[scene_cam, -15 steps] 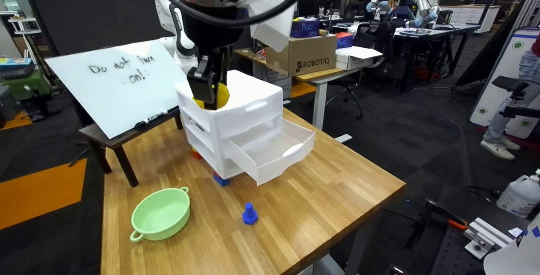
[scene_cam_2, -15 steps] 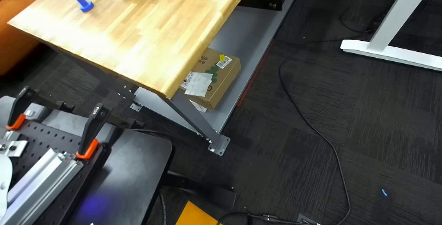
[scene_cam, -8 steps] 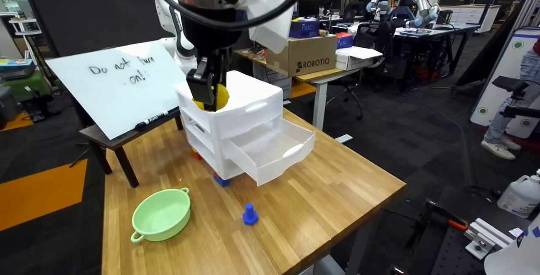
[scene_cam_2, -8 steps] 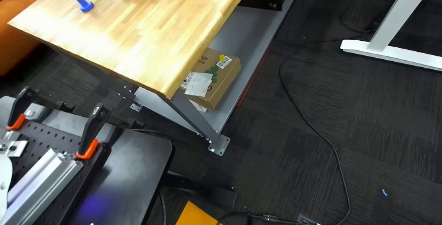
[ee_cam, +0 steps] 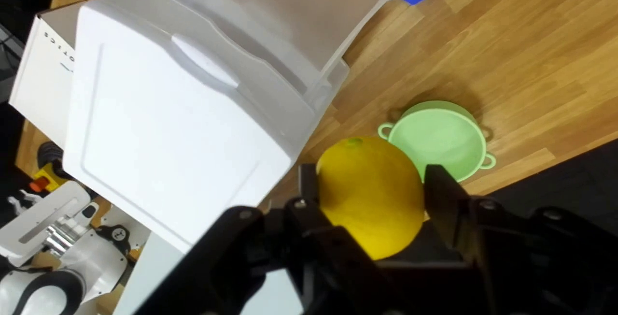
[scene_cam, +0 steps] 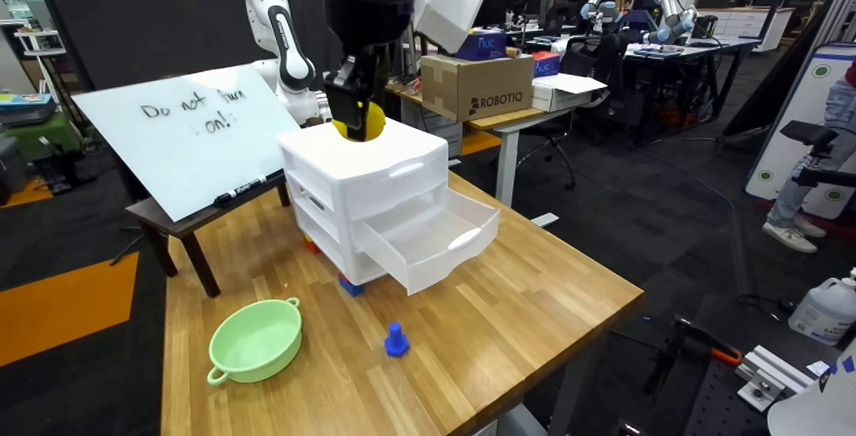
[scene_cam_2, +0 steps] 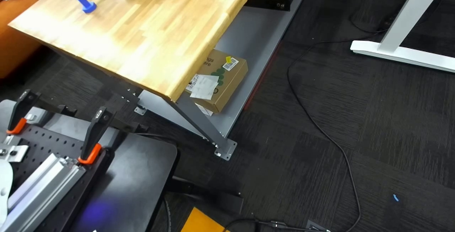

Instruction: Pick up the lemon from the green pot then place it inside the open drawer

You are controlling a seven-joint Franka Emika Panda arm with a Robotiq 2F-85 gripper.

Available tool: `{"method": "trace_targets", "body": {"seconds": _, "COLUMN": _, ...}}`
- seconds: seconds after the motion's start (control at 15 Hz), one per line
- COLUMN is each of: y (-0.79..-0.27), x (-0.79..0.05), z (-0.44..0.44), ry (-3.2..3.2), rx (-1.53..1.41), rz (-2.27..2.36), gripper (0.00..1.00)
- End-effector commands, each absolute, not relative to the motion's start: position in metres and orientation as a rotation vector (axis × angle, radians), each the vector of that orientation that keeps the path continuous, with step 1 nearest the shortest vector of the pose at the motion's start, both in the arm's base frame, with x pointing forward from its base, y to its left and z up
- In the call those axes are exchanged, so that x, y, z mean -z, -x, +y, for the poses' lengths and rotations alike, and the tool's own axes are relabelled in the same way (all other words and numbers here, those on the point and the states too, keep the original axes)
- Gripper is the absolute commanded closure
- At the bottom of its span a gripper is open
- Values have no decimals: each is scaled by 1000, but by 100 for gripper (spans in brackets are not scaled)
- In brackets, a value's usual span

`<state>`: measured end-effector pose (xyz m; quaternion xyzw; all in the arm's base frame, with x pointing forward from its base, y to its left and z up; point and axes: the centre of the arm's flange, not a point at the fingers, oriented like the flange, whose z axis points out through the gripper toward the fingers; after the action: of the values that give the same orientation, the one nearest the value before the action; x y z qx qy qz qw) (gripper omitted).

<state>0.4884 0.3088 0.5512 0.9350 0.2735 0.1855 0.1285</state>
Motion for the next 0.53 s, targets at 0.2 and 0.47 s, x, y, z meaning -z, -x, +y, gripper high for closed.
{"method": "trace_targets", "body": {"seconds": 0.2, "y": -471, "x": -543, "z": 262, "ry": -2813, "rx": -529, "rz": 540, "gripper": 68}}
{"method": "trace_targets", "body": {"seconds": 0.47, "y": -468, "x": -531, "z": 234, "ry": -2852, "rx": -481, "rz": 394, "gripper": 68}}
